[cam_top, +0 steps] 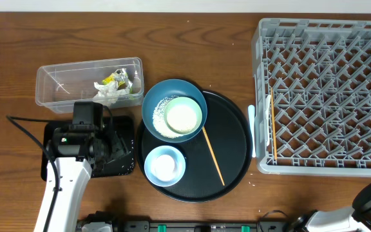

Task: Sort waste into correct bins and load items into the dishwasher rack
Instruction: 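Carry the light-blue cup into the dish rack and release it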

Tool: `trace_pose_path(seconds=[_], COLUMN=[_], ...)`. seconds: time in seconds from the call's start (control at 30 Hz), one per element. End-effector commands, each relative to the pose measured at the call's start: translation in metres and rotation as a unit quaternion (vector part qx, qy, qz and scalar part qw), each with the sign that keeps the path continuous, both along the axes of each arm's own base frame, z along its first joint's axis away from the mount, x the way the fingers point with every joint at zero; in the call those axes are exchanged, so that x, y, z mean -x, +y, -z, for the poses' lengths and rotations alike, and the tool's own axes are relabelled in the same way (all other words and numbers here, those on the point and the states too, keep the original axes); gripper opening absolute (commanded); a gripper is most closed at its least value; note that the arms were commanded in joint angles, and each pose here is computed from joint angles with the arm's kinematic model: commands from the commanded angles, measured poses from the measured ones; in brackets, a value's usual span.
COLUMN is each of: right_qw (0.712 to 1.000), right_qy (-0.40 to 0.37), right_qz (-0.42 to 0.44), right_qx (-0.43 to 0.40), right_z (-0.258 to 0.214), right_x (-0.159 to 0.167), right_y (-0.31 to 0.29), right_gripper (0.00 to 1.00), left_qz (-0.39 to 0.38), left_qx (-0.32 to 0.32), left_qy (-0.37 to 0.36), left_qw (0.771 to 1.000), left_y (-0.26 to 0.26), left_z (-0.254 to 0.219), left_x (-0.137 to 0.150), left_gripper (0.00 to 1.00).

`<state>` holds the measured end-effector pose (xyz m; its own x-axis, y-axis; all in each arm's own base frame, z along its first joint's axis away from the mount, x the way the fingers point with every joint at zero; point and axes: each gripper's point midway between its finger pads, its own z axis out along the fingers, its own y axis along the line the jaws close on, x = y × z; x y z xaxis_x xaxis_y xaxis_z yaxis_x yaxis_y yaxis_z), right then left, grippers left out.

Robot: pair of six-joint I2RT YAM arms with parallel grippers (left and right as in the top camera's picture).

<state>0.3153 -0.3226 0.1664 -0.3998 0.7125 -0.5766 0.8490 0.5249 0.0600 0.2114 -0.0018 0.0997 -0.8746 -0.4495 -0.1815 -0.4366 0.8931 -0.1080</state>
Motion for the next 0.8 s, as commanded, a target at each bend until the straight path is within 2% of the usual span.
trace_pose_path(seconds=[0.0,0.17,0.23,0.27,0.33,0.4,0.5,0.53,0.77], right_qw=[1.000,1.000,0.999,0.999,0.999,0.999,0.998,0.998,0.989], right_qy=[-0.006,0.012,0.015,0.013,0.003,-0.014,-0.036,-0.043,-0.100], right_qz=[0.006,0.009,0.008,0.006,-0.001,-0.011,-0.025,-0.029,-0.107], right_qx=[-0.009,-0.024,-0.028,-0.031,-0.034,-0.039,-0.038,-0.035,0.001], right_z=[0.007,0.029,0.035,0.038,0.038,0.033,0.017,0.011,-0.053], right_x=[-0.005,-0.006,-0.007,-0.009,-0.014,-0.021,-0.028,-0.029,-0.047], right_y=[-0.006,-0.009,-0.011,-0.010,-0.010,-0.007,-0.002,0.000,0.035], right_gripper=[0.18,0.19,0.24,0.31,0.60,0.82,0.96,0.99,0.99], left_qz=[-0.002,-0.002,-0.002,-0.002,-0.002,-0.002,-0.002,-0.002,-0.002], left_qx=[-0.005,-0.005,-0.005,-0.005,-0.005,-0.005,-0.005,-0.005,-0.005], left_qy=[-0.008,-0.009,-0.009,-0.009,-0.009,-0.008,-0.008,-0.008,-0.008], left_qw=[1.000,1.000,1.000,1.000,1.000,1.000,1.000,1.000,1.000], left_y=[0.002,0.002,0.002,0.002,0.002,0.002,0.002,0.002,0.002], left_z=[-0.006,-0.006,-0.006,-0.006,-0.006,-0.006,-0.006,-0.006,-0.006], left_x=[-0.004,-0.004,-0.004,-0.004,-0.004,-0.004,-0.004,-0.004,-0.004], left_gripper=[0.72,0.72,0.72,0.72,0.72,0.72,0.72,0.72,0.72])
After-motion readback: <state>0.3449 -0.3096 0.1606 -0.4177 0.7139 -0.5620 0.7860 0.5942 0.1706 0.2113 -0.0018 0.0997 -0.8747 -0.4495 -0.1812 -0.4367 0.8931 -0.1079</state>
